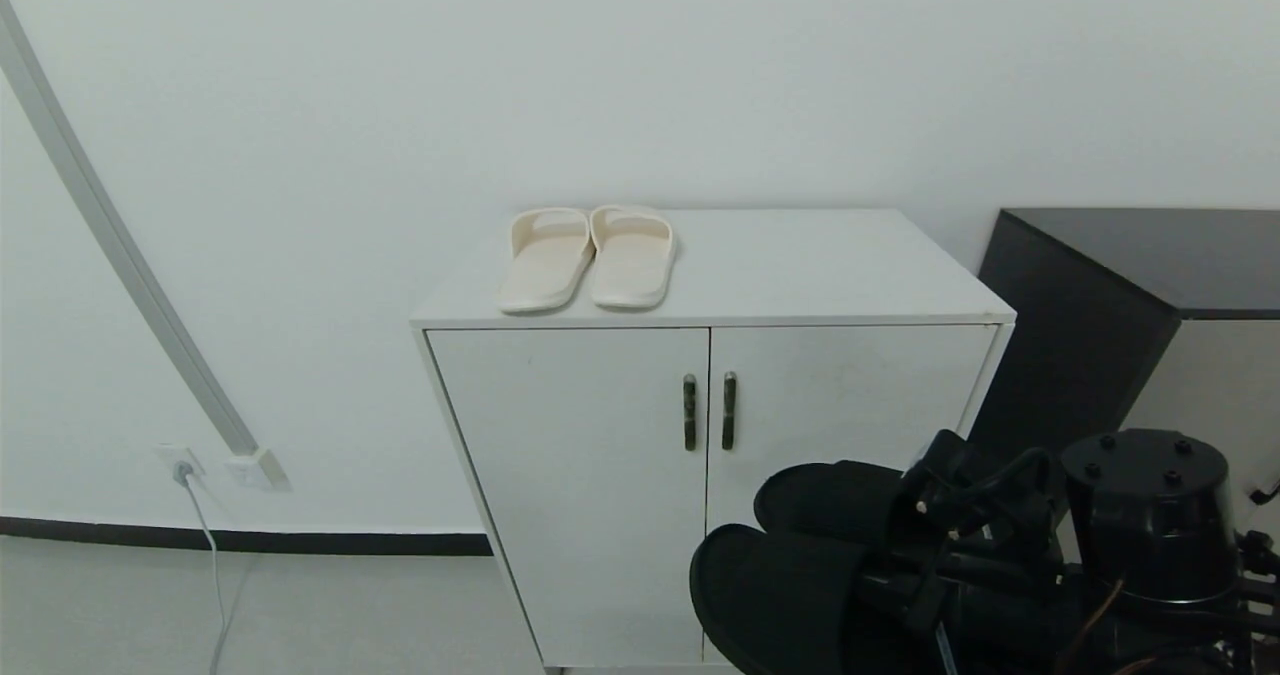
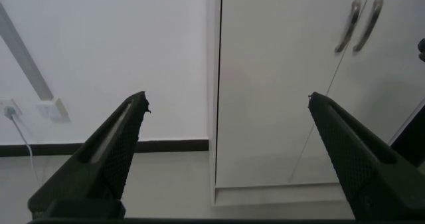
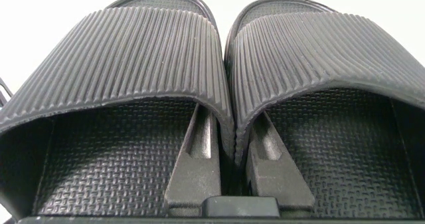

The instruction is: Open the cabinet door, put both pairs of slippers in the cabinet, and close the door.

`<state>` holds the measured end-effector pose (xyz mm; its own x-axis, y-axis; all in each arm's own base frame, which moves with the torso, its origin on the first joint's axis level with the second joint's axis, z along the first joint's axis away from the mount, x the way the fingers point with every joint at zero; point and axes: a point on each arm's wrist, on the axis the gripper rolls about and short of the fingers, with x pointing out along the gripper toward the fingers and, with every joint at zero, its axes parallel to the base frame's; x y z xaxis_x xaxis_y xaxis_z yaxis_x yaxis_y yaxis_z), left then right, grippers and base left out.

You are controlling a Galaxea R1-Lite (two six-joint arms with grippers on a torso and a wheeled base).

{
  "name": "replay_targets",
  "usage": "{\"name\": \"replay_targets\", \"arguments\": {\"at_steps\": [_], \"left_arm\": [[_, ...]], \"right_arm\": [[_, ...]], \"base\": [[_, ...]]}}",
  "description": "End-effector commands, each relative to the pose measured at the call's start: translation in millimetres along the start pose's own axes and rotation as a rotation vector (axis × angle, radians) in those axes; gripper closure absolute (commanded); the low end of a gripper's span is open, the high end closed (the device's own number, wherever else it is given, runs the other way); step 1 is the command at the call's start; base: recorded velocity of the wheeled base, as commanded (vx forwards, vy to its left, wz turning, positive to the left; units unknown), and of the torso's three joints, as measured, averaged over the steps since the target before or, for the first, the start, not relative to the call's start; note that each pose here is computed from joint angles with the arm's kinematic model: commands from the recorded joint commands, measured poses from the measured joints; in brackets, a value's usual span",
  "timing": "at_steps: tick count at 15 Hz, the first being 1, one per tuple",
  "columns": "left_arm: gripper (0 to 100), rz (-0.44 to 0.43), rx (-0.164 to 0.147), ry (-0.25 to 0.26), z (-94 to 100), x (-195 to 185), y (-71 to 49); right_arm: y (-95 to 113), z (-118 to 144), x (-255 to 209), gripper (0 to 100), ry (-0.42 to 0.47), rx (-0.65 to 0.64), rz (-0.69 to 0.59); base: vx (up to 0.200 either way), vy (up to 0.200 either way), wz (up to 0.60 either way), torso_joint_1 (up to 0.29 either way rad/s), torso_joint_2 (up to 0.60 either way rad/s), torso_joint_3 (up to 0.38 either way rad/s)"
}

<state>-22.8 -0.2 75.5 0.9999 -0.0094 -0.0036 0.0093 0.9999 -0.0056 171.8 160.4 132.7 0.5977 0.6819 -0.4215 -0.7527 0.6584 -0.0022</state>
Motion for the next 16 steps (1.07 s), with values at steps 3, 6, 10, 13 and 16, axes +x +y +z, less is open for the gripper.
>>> {"name": "replay_targets", "arguments": {"at_steps": [3,6,10,13,16], "left_arm": [[0,0.0,-0.001,-0.001,0.1,0.0,0.0],[0,0.002,-0.001,-0.001,0.1,0.0,0.0],[0,0.002,-0.001,-0.001,0.1,0.0,0.0],[0,0.002,0.001,0.001,-0.3,0.1,0.0],[0,0.002,0.001,-0.001,0.1,0.0,0.0]], "right_arm": [[0.3,-2.1,0.7,100,0.009,-0.015,0.003],[0.3,-2.5,0.6,100,0.01,-0.015,0.005],[0.0,-3.7,1.5,100,0.016,-0.014,0.005],[0.0,-3.9,1.8,100,0.018,-0.014,0.007],[0.1,-5.2,0.8,100,0.021,-0.013,0.006]], "base": [[0.0,0.0,0.0,-0.176,0.5,0.325],[0.0,0.0,0.0,-0.149,0.48,0.328],[0.0,0.0,0.0,-0.124,0.47,0.344],[0.0,0.0,0.0,-0.092,0.45,0.365],[0.0,0.0,0.0,-0.04,0.44,0.39]]}}
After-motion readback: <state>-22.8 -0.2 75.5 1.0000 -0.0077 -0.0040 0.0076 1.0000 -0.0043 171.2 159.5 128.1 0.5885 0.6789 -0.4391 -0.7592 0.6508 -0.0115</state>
